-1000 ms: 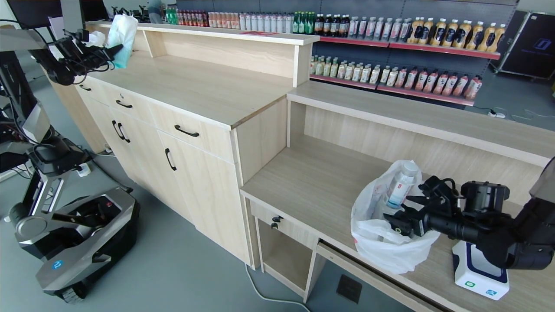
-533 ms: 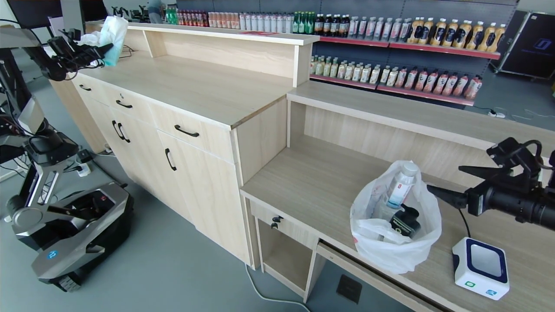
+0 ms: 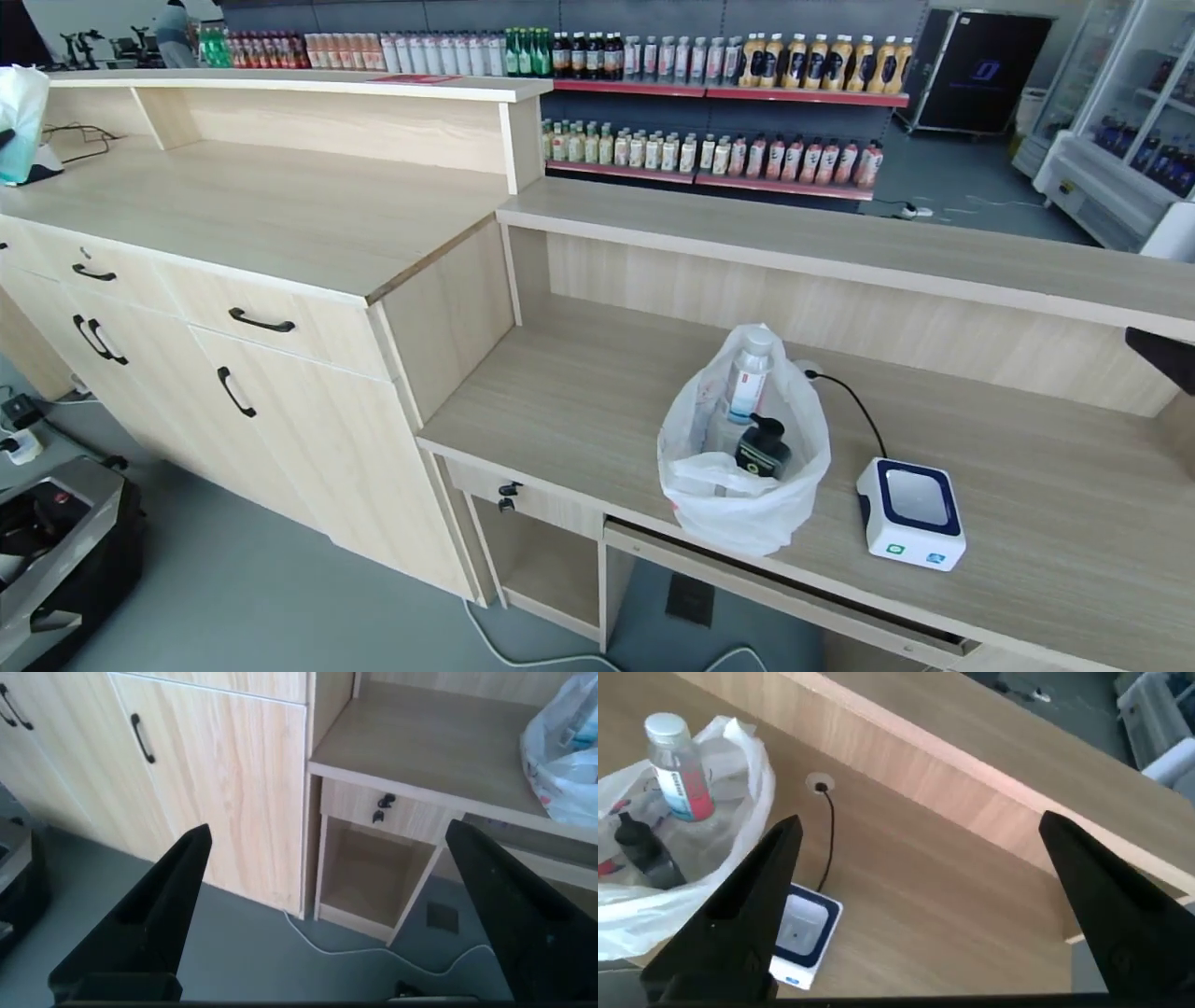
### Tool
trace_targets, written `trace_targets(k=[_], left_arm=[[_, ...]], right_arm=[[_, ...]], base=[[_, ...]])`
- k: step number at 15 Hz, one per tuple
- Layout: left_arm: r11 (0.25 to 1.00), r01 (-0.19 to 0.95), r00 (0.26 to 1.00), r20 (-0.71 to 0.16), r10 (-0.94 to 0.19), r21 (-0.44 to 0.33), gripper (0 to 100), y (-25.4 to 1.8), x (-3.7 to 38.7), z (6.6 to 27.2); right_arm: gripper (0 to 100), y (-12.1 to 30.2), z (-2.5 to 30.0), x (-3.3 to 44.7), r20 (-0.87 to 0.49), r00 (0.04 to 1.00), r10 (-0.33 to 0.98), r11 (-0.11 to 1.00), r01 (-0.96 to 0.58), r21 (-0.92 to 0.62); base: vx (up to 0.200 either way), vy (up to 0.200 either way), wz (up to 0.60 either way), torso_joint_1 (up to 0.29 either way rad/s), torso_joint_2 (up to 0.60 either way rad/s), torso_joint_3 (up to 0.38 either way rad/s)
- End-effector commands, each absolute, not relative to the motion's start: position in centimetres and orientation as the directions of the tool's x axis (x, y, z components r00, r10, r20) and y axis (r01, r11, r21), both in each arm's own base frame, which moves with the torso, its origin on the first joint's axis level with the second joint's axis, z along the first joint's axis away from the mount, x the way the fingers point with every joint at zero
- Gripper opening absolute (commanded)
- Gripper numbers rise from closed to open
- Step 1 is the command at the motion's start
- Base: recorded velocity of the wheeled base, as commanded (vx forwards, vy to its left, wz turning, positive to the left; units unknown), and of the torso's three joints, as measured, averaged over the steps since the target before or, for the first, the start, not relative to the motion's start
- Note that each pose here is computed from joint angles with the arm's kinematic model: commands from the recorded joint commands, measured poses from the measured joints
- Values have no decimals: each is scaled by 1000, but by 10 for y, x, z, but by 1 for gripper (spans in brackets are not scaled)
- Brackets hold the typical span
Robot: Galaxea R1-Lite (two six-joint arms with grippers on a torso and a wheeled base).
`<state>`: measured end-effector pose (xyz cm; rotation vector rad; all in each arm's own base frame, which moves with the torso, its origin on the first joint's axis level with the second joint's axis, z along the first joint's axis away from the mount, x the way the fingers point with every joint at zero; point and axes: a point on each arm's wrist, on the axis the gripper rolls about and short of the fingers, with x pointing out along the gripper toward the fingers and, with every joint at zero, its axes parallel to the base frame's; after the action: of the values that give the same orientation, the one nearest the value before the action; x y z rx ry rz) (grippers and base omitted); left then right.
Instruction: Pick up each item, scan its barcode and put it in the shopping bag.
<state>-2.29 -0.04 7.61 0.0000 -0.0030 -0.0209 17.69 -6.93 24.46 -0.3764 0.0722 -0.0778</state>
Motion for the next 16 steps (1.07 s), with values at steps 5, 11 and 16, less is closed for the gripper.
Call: trace_targets(k=[5, 11, 16], left_arm=[[1000, 20, 1000, 3, -20, 0, 100, 0, -23, 76], [1000, 20, 1000, 3, -20, 0, 100, 0, -23, 76], [1000, 20, 1000, 2, -20, 0, 100, 0, -23, 76]], right_arm=[[100, -53, 285, 129, -32, 955, -294, 931, 279, -233], [100, -24, 194, 65, -41, 960, -275, 949, 264, -174], [100, 0, 125, 7, 127, 985, -113, 984, 129, -124]], base=[[0, 0, -600, 4, 1, 2], [0, 0, -200, 2, 1, 2], [0, 0, 0, 0, 0, 0]])
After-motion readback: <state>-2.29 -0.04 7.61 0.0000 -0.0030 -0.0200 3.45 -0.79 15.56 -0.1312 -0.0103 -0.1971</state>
